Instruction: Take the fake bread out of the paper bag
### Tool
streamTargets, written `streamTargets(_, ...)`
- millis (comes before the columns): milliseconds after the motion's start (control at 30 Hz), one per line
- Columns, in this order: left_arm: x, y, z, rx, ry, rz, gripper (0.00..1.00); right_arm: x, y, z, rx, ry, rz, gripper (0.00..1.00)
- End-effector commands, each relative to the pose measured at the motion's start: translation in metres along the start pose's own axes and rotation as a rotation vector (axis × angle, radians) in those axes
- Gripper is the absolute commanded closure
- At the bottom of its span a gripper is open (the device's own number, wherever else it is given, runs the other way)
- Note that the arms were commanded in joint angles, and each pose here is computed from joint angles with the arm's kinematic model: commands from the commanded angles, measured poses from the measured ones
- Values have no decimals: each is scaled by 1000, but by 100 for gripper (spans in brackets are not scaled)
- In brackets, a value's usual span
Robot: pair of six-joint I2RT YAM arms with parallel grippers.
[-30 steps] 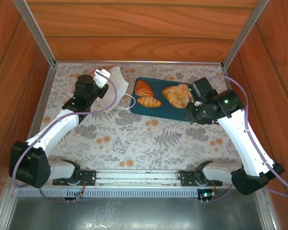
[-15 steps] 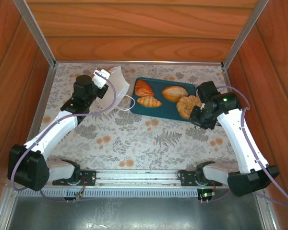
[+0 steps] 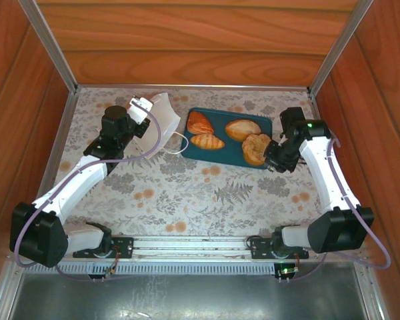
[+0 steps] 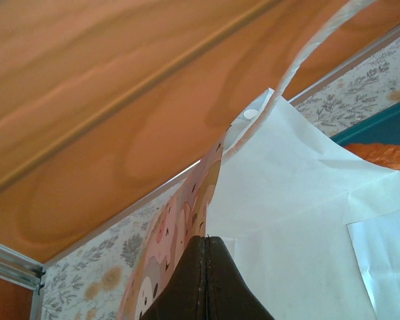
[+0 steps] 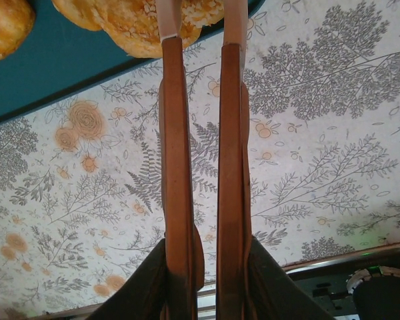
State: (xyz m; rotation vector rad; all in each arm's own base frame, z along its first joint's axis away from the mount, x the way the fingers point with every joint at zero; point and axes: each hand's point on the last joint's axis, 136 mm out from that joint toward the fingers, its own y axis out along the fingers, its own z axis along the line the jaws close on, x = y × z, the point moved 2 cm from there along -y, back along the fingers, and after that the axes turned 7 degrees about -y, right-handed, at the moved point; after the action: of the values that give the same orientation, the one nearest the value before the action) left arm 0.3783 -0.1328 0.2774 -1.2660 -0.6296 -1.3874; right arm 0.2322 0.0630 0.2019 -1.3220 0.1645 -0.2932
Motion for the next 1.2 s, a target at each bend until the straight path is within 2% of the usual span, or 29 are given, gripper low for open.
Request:
streamTargets(0,5,-3,7,21,10,-25,100,5,1,11,106,-9,1,100)
streamTargets(267,4,-4,5,13,8,-25,100,5,9,-2,70,14,17,98)
streamTargets(533,5,-3,4,7,10,-29,100,8,9,-4,83,24,8,73)
streamTargets(767,8,-4,5,6,13,-36,100,8,0,-5,67,23,-15,61)
streamTargets(967,7,-5,4,1,16,-36,100,8,-15,-6,57,25,-49,60)
streamTargets(1167,4,-5,-2,-26,43,-40,100,2,-47,-9,28,4,-111,64)
